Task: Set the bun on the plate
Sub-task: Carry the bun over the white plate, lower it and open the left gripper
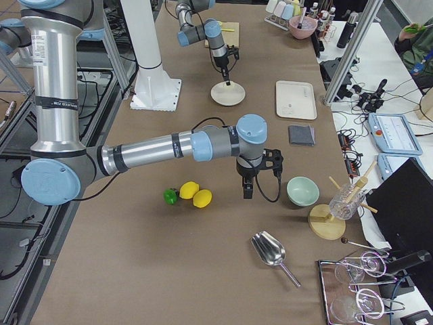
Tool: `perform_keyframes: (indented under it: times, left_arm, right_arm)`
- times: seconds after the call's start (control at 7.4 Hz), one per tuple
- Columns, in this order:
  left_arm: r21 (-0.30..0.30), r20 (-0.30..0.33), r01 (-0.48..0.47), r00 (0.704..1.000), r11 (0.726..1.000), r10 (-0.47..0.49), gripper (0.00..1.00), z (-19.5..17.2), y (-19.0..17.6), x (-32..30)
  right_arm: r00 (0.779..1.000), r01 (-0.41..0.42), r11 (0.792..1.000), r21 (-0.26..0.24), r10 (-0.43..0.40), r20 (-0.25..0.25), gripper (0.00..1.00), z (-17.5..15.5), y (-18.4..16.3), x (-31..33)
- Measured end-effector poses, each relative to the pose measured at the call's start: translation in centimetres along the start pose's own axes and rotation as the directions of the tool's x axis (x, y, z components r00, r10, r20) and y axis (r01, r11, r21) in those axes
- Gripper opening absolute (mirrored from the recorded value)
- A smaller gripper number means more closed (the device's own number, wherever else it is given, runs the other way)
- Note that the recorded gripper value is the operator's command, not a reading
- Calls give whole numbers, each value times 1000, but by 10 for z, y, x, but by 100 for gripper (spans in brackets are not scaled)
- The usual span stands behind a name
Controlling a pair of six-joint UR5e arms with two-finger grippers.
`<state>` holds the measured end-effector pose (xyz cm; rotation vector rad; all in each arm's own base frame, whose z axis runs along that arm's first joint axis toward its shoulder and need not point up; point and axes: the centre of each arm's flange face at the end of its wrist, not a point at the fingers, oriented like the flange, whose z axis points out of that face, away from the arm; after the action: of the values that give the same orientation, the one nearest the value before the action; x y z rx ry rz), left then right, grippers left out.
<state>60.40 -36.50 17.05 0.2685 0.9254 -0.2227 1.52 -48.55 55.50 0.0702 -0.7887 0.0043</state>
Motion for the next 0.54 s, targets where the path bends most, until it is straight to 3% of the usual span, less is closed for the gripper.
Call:
perform_keyframes:
  times: [0.27, 0.41, 0.54]
  left_arm:
    - [0, 9, -10, 1000, 1000, 10, 48, 19, 16, 10]
    - [-2, 17, -13, 1000, 1000, 13, 90, 24, 19, 11]
    - [-4, 22, -16, 1000, 1000, 16, 97, 27, 22, 10]
  right_arm:
    - [1000, 3, 1000, -6, -3, 12, 100, 2, 2, 12]
    - [1000, -1, 1000, -11, 1, 29, 100, 2, 3, 13]
    - [999, -5, 1000, -13, 6, 38, 100, 2, 3, 14]
